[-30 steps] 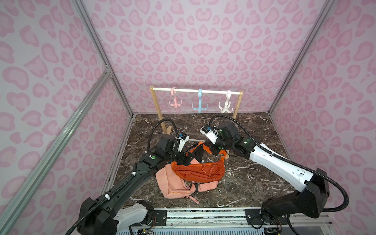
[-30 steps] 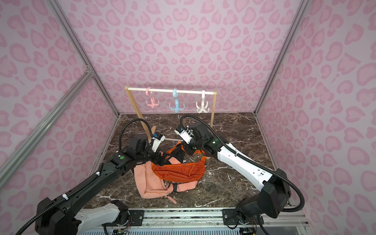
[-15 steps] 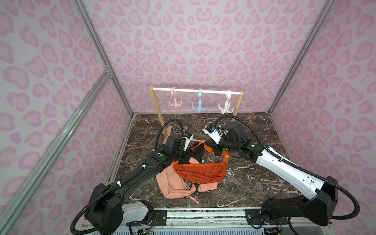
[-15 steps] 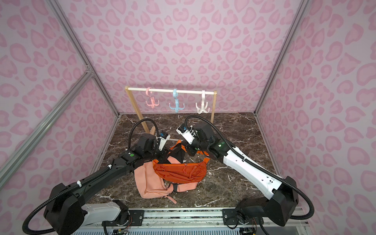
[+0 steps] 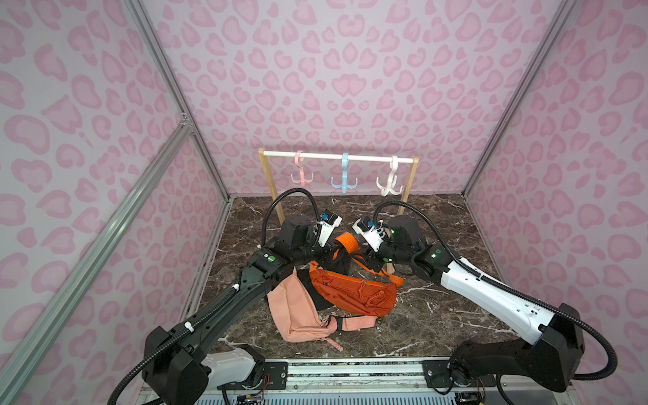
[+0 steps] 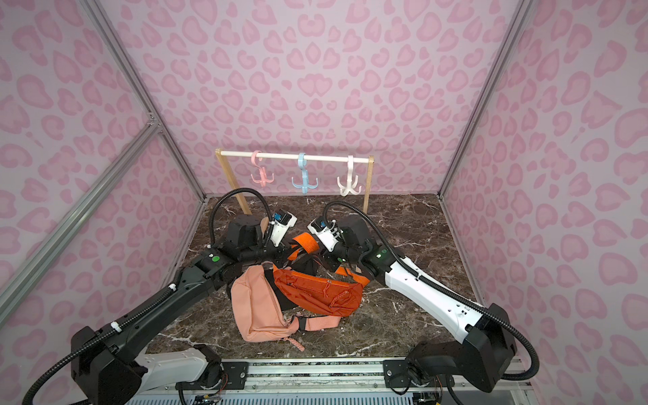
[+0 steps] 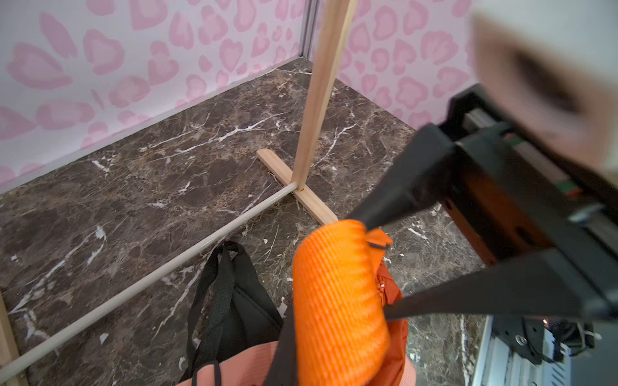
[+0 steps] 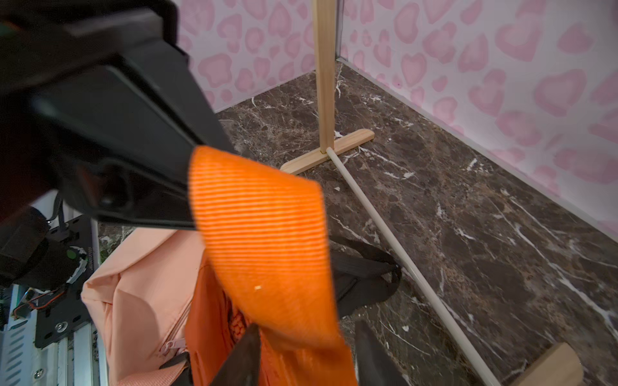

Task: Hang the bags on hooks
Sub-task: Pick up the bag from the bag.

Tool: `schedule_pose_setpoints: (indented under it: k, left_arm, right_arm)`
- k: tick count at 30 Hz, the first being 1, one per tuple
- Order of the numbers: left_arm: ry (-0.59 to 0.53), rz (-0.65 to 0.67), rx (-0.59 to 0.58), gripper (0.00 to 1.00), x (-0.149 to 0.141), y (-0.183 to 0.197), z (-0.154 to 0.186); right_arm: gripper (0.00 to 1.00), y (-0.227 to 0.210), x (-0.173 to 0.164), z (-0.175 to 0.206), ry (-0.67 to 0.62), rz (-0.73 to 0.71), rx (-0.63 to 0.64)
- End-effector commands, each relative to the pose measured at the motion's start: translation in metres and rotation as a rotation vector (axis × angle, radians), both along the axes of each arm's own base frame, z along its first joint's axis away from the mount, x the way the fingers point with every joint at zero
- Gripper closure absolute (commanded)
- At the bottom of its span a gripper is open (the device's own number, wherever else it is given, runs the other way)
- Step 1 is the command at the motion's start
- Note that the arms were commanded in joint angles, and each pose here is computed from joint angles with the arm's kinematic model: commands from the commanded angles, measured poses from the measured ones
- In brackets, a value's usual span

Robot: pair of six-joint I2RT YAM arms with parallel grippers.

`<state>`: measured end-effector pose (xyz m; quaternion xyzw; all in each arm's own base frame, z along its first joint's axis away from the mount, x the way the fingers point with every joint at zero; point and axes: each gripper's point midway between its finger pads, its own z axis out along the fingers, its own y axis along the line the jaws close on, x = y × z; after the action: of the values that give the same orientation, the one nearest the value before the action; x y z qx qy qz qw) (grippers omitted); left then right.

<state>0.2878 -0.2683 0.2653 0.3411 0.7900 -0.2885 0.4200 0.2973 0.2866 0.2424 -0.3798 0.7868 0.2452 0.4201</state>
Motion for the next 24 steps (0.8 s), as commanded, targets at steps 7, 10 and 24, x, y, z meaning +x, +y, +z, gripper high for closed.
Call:
schedule_pose_setpoints:
  k: [7, 10, 24]
  left_arm:
    - [0.047, -0.097, 0.049, 0.96, -0.019, -0.001, -0.005]
    - [0.041, -0.089, 0.049, 0.96, -0.017, -0.001, -0.003]
    - [0.049, -0.045, 0.059, 0.96, -0.012, 0.004, -0.003]
  right_arm:
    - [0.23, -0.015, 0.011, 0.0, -0.05, -0.002, 0.107]
    - [0.19, -0.011, -0.004, -0.006, -0.046, 0.032, 0.122]
    - [0.14, -0.034, -0.042, -0.035, -0.108, -0.068, 0.046]
